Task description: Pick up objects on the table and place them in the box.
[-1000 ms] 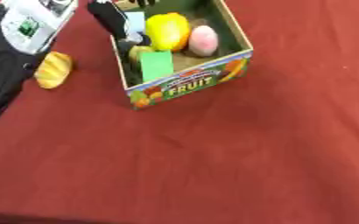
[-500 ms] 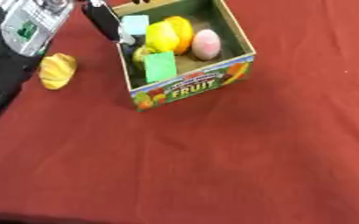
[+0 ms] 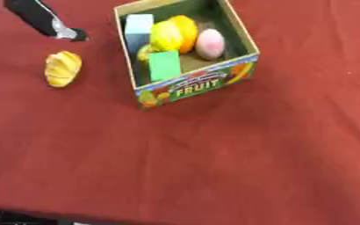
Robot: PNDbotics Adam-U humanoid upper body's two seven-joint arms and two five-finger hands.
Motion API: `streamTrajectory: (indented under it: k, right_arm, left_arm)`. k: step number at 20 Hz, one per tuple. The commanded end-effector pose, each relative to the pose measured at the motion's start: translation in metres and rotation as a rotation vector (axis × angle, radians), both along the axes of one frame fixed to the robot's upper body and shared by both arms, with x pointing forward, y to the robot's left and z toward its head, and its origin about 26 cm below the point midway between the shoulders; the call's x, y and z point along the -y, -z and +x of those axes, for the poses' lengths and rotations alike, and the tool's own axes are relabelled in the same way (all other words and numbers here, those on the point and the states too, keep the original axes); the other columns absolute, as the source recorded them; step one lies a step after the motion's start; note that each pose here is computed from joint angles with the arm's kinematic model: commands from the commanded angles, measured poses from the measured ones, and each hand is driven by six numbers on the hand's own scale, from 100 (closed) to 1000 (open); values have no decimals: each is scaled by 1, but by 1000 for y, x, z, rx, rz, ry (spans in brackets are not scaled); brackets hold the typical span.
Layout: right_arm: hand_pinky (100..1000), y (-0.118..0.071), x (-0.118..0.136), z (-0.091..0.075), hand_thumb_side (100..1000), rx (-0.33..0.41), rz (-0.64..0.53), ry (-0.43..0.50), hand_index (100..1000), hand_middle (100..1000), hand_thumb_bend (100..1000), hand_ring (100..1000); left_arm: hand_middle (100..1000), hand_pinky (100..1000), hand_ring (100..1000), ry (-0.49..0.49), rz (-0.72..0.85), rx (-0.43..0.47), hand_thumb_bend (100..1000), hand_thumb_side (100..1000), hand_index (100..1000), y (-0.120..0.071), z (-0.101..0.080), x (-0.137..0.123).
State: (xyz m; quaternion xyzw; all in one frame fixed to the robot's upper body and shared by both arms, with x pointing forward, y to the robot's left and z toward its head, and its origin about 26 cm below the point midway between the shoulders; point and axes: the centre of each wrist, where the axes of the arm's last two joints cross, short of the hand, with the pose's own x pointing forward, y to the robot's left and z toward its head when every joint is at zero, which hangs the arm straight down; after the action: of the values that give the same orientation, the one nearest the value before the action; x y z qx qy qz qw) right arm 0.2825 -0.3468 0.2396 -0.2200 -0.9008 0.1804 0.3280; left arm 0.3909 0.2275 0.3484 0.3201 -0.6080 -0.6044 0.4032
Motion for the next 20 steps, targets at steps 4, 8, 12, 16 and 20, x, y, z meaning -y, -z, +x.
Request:
streamTrajectory:
  k: [4,8,12,16,20]
  right_arm:
    - [779,-9,1,-3,489,28,-16,7,725,627,100,691]
    - [778,-9,1,-3,489,28,-13,7,724,627,100,690]
    - [778,-9,0,-2,489,28,-12,6,724,626,100,690]
    - [777,-9,-1,-2,490,29,-9,4,723,626,100,689]
    - [777,-9,-1,-2,492,30,-6,2,723,625,100,688]
  left_arm:
    - [714,803,764,-145,27,-102,549,100,825,9,5,-45]
    - [723,802,767,-157,34,-170,548,100,830,18,18,-52]
    - [733,803,774,-174,62,-215,579,100,828,24,30,-56]
    - [737,802,778,-223,93,-251,603,100,820,35,42,-64]
    - [735,800,775,-259,101,-266,584,100,813,46,52,-71]
